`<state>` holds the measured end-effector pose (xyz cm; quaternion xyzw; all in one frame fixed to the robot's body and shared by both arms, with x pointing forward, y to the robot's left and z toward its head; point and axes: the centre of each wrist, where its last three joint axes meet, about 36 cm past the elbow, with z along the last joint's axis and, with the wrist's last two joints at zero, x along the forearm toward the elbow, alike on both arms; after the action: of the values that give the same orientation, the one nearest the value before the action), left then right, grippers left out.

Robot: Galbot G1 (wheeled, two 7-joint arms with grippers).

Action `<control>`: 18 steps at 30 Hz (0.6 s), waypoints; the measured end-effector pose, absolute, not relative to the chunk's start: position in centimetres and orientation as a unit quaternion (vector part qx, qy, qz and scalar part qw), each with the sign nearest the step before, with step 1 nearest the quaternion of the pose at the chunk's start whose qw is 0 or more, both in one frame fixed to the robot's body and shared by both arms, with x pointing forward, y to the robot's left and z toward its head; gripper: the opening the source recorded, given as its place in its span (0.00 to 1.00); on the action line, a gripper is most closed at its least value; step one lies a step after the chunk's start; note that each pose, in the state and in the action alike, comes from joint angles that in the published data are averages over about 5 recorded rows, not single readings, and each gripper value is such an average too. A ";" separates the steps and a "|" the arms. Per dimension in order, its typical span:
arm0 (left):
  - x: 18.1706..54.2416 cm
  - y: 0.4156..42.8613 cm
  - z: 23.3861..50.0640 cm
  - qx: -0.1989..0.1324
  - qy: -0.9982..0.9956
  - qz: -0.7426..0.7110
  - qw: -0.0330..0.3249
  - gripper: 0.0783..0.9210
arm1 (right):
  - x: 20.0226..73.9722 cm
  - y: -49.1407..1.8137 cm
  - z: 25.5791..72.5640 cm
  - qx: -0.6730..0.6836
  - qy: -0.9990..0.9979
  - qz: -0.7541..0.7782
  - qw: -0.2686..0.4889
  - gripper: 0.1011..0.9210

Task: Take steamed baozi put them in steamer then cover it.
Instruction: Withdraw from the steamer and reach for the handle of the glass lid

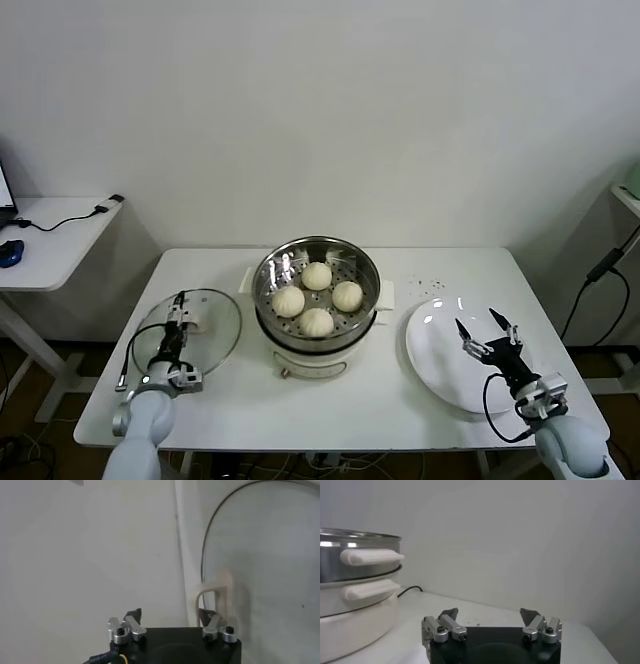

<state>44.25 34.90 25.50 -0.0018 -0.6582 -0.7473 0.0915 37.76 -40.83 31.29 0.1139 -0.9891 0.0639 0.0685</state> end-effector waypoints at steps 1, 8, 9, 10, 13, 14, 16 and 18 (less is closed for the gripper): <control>44.3 35.0 25.4 -0.002 -0.659 -0.747 0.092 0.71 | 37.8 -40.8 31.2 0.114 -0.989 0.065 0.069 0.88; 44.3 35.1 25.2 -0.007 -0.665 -0.740 0.097 0.47 | 37.7 -40.9 30.7 0.117 -0.988 0.073 0.070 0.88; 44.3 35.1 25.1 -0.007 -0.667 -0.739 0.097 0.44 | 37.7 -40.9 30.7 0.118 -0.988 0.074 0.070 0.88; 44.2 35.0 25.1 -0.007 -0.668 -0.738 0.097 0.40 | 37.7 -40.9 30.7 0.118 -0.988 0.076 0.070 0.88; 44.2 35.0 25.1 -0.007 -0.671 -0.735 0.098 0.30 | 37.9 -40.9 30.7 0.120 -0.987 0.080 0.070 0.88; 44.1 35.0 25.1 -0.007 -0.673 -0.734 0.098 0.27 | 38.0 -40.9 30.7 0.121 -0.987 0.081 0.070 0.88; 44.1 35.0 25.1 -0.006 -0.675 -0.732 0.097 0.19 | 38.1 -40.9 30.8 0.122 -0.987 0.083 0.069 0.88; 44.0 35.1 25.2 -0.005 -0.676 -0.731 0.096 0.14 | 38.3 -41.0 30.8 0.123 -0.986 0.086 0.069 0.88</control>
<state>43.98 35.10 25.24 -0.0046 -0.6759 -0.7308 0.0955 38.27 -40.99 30.85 0.1227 -0.9863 0.0857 0.0694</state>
